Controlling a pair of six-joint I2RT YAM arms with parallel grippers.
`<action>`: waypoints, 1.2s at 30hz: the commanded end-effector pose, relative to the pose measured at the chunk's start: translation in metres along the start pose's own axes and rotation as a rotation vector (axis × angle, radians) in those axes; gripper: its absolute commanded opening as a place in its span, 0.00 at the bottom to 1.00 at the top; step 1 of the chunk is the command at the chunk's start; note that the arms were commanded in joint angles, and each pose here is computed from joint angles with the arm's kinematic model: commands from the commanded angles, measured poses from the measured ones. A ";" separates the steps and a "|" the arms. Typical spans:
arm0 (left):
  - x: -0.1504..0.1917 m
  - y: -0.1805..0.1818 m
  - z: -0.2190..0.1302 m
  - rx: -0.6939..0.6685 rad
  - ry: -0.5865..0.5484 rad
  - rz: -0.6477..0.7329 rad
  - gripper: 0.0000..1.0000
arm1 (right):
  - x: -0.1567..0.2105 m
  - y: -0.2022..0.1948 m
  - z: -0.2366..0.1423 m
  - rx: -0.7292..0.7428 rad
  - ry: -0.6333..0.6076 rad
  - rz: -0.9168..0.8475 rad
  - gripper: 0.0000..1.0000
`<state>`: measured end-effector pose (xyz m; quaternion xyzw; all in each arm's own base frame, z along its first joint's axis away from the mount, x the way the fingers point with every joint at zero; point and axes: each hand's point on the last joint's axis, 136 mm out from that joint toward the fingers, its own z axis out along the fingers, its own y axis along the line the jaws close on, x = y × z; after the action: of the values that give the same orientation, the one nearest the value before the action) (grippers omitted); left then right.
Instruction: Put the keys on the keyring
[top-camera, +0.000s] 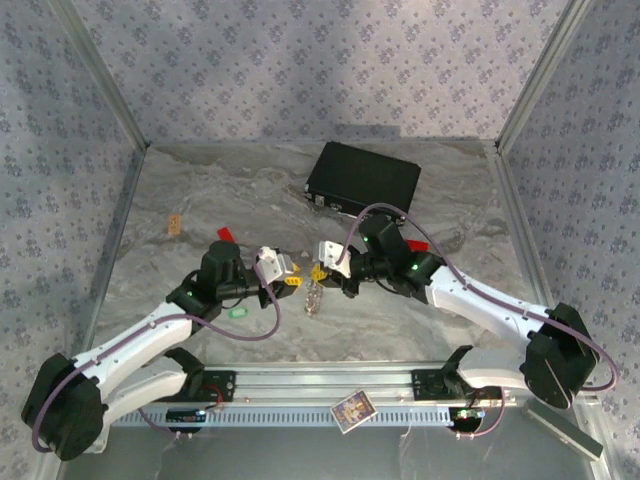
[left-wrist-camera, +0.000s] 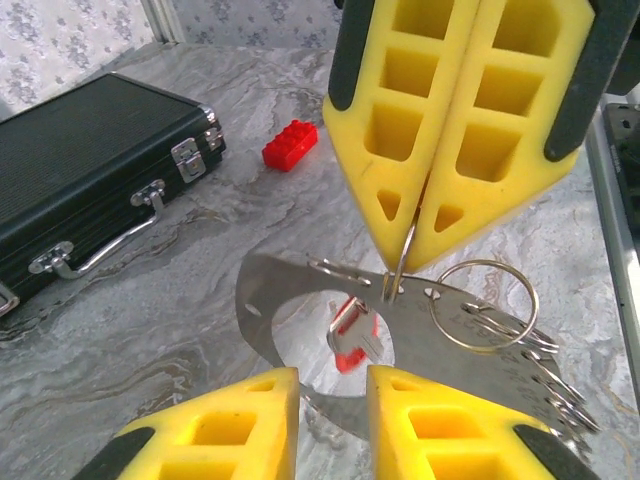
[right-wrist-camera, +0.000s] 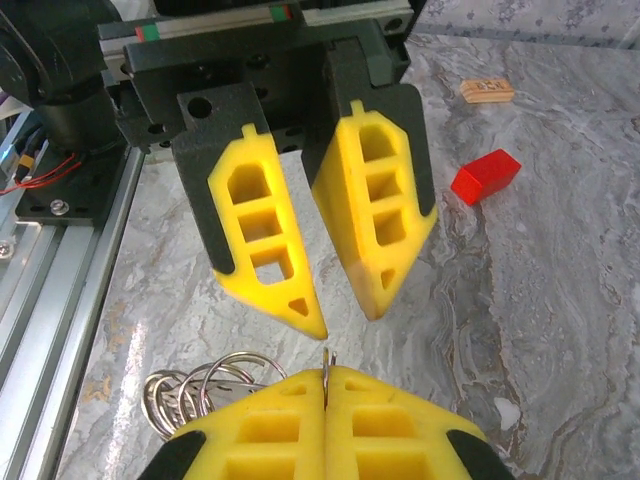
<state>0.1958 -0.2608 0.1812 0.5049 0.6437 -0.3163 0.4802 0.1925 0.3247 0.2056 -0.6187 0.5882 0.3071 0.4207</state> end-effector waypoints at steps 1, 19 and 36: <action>-0.022 -0.008 0.002 0.072 -0.038 0.030 0.25 | -0.023 0.002 -0.004 -0.016 -0.045 -0.053 0.00; -0.022 -0.021 0.007 0.160 -0.043 0.031 0.23 | -0.019 0.002 0.001 0.024 0.020 -0.114 0.00; -0.020 -0.020 0.007 0.146 -0.022 0.052 0.22 | -0.010 0.001 0.005 0.038 0.071 -0.128 0.00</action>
<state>0.1846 -0.2721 0.1753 0.5310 0.6346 -0.3488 0.4400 0.1829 0.3318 0.2009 -0.6565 0.5732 0.2676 0.4109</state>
